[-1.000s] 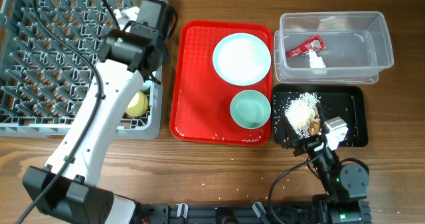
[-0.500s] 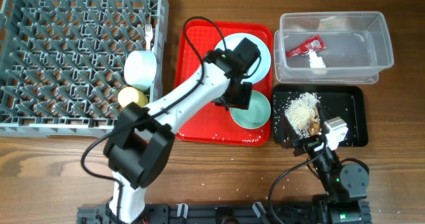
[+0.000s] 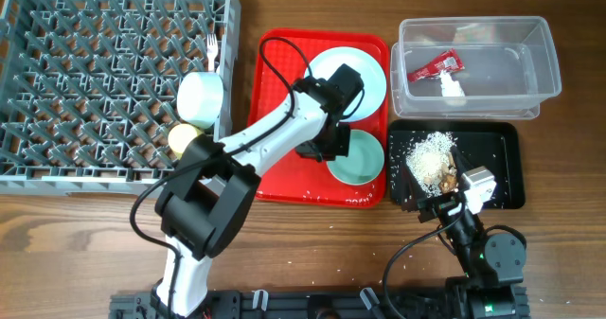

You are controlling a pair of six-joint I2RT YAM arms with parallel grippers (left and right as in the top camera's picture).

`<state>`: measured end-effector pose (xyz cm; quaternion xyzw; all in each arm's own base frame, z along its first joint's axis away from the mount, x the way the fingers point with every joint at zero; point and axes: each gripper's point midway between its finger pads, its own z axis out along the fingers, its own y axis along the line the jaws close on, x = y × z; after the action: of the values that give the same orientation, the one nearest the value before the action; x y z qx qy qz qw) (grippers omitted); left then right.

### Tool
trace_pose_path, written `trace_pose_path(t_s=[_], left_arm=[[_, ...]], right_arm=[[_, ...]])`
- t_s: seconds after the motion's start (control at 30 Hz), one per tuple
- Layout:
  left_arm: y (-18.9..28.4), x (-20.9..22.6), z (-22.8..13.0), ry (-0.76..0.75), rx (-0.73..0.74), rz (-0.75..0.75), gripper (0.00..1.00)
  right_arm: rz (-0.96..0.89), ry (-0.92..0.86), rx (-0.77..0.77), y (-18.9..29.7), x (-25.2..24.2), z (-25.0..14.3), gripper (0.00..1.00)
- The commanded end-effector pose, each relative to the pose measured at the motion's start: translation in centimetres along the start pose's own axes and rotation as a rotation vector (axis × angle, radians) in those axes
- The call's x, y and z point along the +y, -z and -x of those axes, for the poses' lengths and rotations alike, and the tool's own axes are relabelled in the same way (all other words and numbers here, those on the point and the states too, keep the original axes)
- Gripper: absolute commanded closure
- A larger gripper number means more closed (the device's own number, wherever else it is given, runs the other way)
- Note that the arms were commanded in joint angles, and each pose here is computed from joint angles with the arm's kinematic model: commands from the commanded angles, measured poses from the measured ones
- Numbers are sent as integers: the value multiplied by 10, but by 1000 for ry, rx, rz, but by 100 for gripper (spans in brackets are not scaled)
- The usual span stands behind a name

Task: Sort waste into correct bins and load items into the dishwasher rack
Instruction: 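Grasp the pale-green bowl rim with the left gripper and lift it, then lower the pale-green bowl into the rack and open the left gripper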

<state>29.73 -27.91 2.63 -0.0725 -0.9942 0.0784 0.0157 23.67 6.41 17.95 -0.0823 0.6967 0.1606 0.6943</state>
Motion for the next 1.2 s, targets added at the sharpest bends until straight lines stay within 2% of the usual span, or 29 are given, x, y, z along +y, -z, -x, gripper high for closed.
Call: trace_pose_path(t_s=[0.0,0.07,0.2,0.27,0.33,0.5,0.63,0.83,1.1,1.17], left_arm=[[40,30,13,38,-107,102,96],[93,73,17,57,-231,314,96],[241,171,3,145,-586,922,96],[278,192,-6,186,-669,1042,96],[300,216,-12,231,-686,1133,96],[308,303,-11,527,-665,1249,96],[298,335,-8,598,-623,1307,96],[263,351,32,416,-466,1410,96],[222,359,46,349,-363,1449,96],[213,359,47,350,-353,1414,96]], right_arm=[[-4,9,-9,0,-1,1,0],[-4,9,-9,0,-1,1,0],[-4,9,-9,0,-1,1,0],[-4,9,-9,0,-1,1,0],[-4,8,-9,0,-1,1,0],[-4,9,-9,0,-1,1,1],[-4,9,-9,0,-1,1,0],[-4,9,-9,0,-1,1,0],[-4,9,-9,0,-1,1,0],[-4,9,-9,0,-1,1,0]])
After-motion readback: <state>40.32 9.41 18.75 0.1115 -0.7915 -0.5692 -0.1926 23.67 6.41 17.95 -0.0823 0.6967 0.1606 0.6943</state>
